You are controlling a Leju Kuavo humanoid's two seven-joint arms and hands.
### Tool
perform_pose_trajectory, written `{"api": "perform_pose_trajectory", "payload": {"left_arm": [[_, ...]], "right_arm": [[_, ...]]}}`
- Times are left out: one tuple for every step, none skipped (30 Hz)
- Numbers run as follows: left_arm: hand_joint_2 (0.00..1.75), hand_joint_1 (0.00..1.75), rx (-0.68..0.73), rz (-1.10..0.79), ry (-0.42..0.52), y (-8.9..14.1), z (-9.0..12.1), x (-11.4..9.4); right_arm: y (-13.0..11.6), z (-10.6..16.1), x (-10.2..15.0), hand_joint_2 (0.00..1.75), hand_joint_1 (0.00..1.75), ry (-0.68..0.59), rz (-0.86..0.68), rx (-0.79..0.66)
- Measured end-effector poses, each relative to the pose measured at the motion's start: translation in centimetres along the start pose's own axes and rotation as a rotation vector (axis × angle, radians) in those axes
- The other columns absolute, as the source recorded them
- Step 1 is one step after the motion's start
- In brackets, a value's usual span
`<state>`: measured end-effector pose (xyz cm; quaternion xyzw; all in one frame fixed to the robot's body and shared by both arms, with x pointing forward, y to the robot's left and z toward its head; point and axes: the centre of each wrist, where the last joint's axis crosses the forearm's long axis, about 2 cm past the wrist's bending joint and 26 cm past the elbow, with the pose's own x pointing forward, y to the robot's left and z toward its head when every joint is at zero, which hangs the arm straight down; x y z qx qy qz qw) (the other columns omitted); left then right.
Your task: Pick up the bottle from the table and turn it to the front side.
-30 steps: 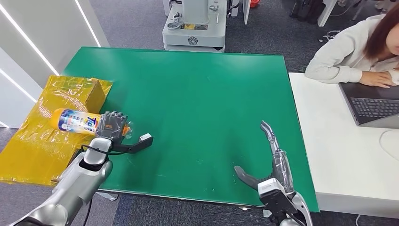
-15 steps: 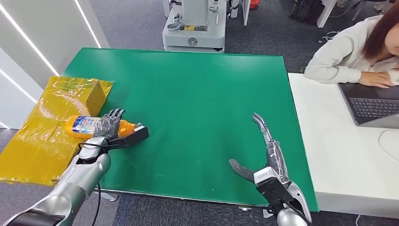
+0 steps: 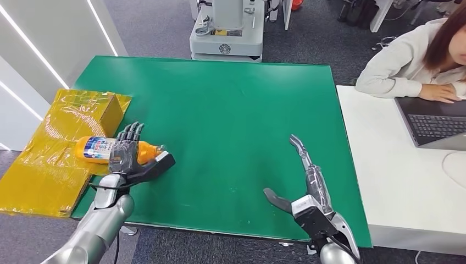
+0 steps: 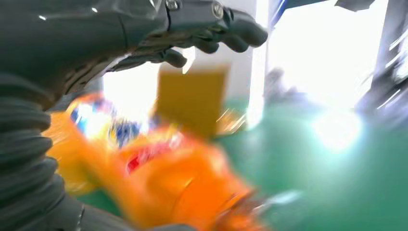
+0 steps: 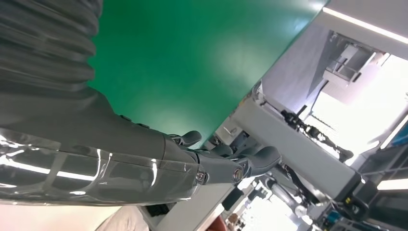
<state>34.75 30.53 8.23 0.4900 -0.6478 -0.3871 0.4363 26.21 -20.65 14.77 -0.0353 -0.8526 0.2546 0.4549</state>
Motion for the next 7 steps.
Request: {"api": "perform_pose_trajectory", "payload": {"left_arm": [[1.75, 0.00, 0.058, 0.030, -0.059, 0.3, 0.3, 0.8], [1.75, 0.00, 0.110, 0.076, -0.119, 0.6, 0.6, 1.6], [1.75, 0.00, 0.172, 0.132, -0.182, 1.1, 0.7, 2.3], [1.75, 0.00, 0.247, 0.186, -0.239, 1.7, 0.8, 3.0], [1.75, 0.00, 0.329, 0.229, -0.279, 2.5, 0.9, 3.6], [1.75, 0.00, 0.412, 0.263, -0.296, 3.5, 0.9, 4.2], [1.75, 0.00, 0.452, 0.277, -0.301, 4.1, 0.9, 4.5]], "right_arm": [[0.1, 0.1, -0.1, 1.75, 0.00, -0.001, -0.006, -0.002], [0.2, 0.1, -0.1, 1.75, 0.00, -0.004, -0.015, -0.009], [0.3, 0.2, -0.2, 1.75, 0.00, -0.007, -0.028, -0.017], [0.4, 0.3, -0.4, 1.75, 0.00, -0.010, -0.045, -0.028], [0.6, 0.4, -0.5, 1.75, 0.00, -0.012, -0.064, -0.039], [0.8, 0.5, -0.7, 1.75, 0.00, -0.015, -0.082, -0.050], [0.9, 0.6, -0.7, 1.75, 0.00, -0.016, -0.092, -0.056]]}}
